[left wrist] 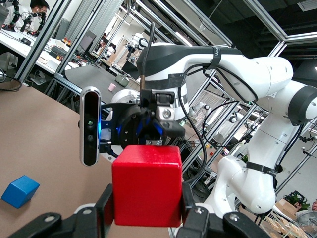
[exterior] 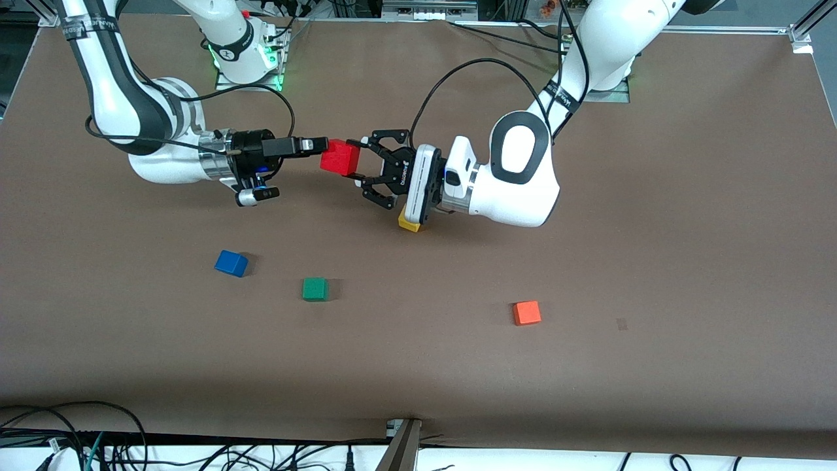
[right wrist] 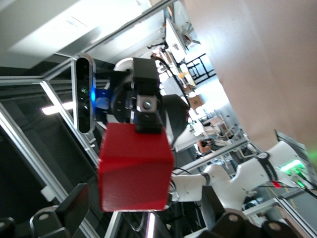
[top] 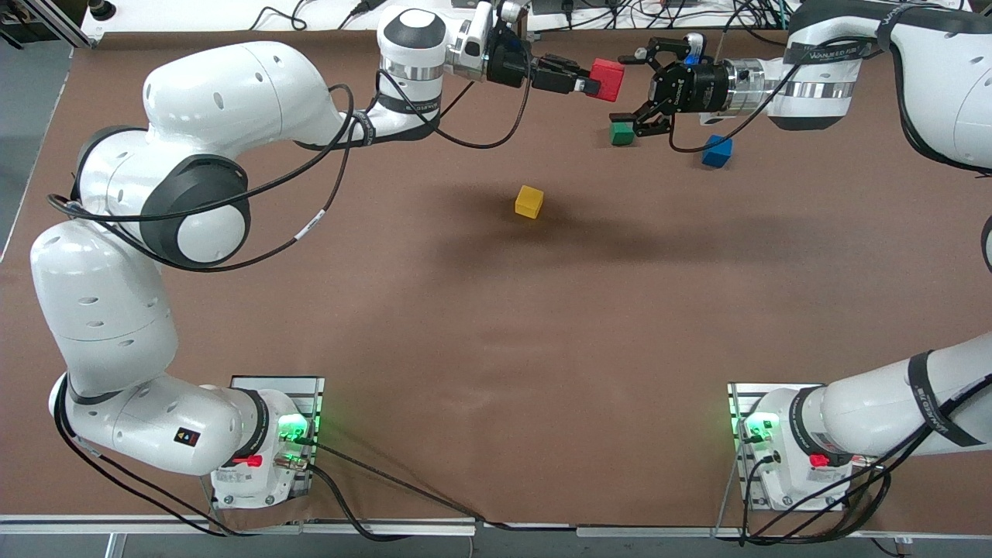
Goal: Pass red block to right arm, stack on blue
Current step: 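Close the right gripper on the red cube held by the left gripper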
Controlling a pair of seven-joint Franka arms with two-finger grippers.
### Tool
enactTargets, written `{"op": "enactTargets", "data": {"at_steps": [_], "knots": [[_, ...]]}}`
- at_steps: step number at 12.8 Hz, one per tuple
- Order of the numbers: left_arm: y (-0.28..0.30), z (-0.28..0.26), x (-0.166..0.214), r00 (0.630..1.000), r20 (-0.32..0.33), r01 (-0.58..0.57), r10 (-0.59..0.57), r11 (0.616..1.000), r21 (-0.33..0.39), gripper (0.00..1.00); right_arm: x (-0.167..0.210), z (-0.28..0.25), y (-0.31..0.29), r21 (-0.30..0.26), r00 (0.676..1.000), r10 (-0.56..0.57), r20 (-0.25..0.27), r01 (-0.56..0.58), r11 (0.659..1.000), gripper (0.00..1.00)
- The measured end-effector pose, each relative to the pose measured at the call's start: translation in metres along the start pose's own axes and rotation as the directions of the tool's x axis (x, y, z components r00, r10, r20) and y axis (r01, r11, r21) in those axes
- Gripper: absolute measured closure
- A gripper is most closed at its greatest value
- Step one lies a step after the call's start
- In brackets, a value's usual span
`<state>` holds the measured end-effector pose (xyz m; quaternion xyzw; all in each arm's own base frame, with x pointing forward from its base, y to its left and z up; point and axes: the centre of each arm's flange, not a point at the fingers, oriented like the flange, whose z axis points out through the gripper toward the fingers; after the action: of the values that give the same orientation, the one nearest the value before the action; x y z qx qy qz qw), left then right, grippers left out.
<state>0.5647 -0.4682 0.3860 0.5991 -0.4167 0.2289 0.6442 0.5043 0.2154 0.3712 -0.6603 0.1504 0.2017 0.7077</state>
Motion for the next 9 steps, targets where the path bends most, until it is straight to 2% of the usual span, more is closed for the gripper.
{"op": "enactTargets", "data": {"at_steps": [5,6,7,8,9], "knots": [[-0.001,0.0,0.0,1.0,-0.003,0.014,-0.014,1.0,0.0,0.45,0.007,-0.001,0.004,0.028,1.0,0.017,-0.017,-0.017,0.999,0.05],[-0.001,0.0,0.0,1.0,-0.003,0.015,-0.015,1.0,0.0,0.45,0.009,-0.001,0.006,0.029,1.0,0.021,-0.018,-0.021,0.999,0.14],[-0.001,0.0,0.0,1.0,-0.002,0.016,-0.016,1.0,0.0,0.45,0.011,-0.001,0.007,0.034,1.0,0.024,-0.02,-0.023,0.999,0.31],[-0.002,0.0,-0.001,1.0,-0.002,0.014,-0.014,1.0,0.001,0.45,0.013,-0.002,0.005,0.039,0.999,0.025,-0.023,-0.024,0.999,0.41],[-0.002,-0.001,-0.001,1.0,-0.003,0.013,-0.013,1.0,0.002,0.45,0.014,-0.002,0.004,0.04,0.999,0.026,-0.023,-0.025,0.999,0.44]]}}
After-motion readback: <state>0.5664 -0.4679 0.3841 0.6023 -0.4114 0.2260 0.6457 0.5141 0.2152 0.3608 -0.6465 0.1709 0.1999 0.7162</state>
